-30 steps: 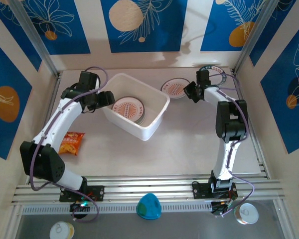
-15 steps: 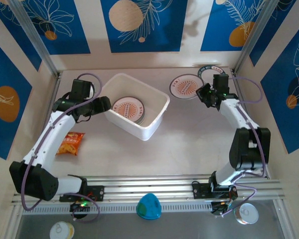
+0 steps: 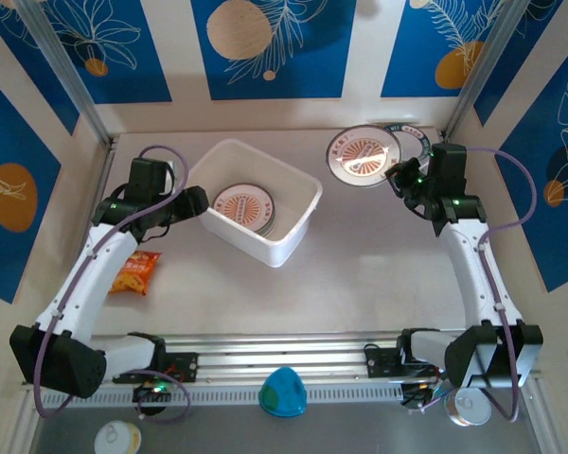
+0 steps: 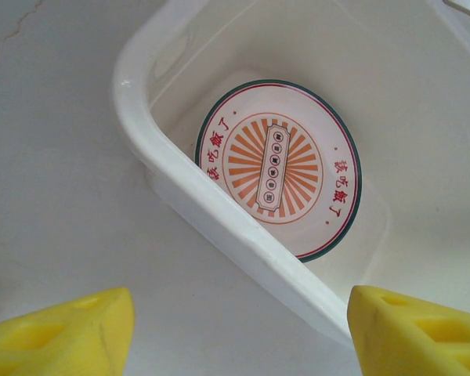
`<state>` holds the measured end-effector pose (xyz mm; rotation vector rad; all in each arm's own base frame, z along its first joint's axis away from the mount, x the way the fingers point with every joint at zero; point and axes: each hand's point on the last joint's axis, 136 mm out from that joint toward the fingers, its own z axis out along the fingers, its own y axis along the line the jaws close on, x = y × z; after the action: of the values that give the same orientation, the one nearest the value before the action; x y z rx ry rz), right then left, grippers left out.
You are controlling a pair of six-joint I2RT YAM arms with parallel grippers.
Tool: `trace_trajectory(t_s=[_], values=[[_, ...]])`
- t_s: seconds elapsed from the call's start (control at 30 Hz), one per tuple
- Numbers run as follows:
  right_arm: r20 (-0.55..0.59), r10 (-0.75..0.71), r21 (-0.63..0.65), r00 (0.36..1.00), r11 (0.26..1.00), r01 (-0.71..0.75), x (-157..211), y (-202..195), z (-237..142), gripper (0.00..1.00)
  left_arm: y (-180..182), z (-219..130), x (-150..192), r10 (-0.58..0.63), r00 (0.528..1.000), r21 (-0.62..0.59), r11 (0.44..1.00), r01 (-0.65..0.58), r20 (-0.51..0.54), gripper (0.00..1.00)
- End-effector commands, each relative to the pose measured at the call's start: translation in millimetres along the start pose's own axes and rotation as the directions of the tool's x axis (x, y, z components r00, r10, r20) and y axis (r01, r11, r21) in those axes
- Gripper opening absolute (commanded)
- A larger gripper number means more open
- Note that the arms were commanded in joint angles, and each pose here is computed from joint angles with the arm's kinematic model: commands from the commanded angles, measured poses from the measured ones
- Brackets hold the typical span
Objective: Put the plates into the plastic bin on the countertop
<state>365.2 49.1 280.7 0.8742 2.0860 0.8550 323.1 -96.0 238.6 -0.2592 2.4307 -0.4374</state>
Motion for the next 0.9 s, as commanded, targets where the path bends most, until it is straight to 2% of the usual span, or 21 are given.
trace_trajectory(t_s=[0.0,0.2,0.33,0.53,0.67,0.87], values=[[-0.035,-0.056,-0.090,0.998,0.995,0.052,6.9,34.5,-19.3,0.00,-6.2,-4.1,-5.1,-0.001,1.000,0.029,1.000,0.000,0.018,0.73],[-0.060,-0.130,-0.152,0.990,0.981,0.120,18.5,74.8,-35.6,0.00,-7.4,-8.2,-14.3,0.021,0.999,0.019,1.000,-0.022,0.044,0.73],[-0.086,-0.171,-0.195,0.982,0.969,0.151,36.4,102.5,-29.2,0.00,-7.4,-5.8,-18.3,0.031,0.998,0.010,0.999,-0.031,0.047,0.73],[-0.208,-0.304,-0.217,0.930,0.941,0.259,80.5,138.5,13.5,0.00,-9.8,1.6,-25.6,0.058,0.998,-0.002,0.998,-0.058,0.025,0.73],[-0.268,-0.327,-0.232,0.906,0.935,0.269,104.1,152.0,42.2,0.00,-9.3,2.9,-34.3,0.072,0.997,-0.020,0.997,-0.071,0.027,0.73],[-0.408,-0.336,-0.164,0.849,0.942,0.294,154.5,140.1,85.5,0.00,-5.0,7.7,-37.0,0.056,0.998,-0.047,0.997,-0.055,0.024,0.73]])
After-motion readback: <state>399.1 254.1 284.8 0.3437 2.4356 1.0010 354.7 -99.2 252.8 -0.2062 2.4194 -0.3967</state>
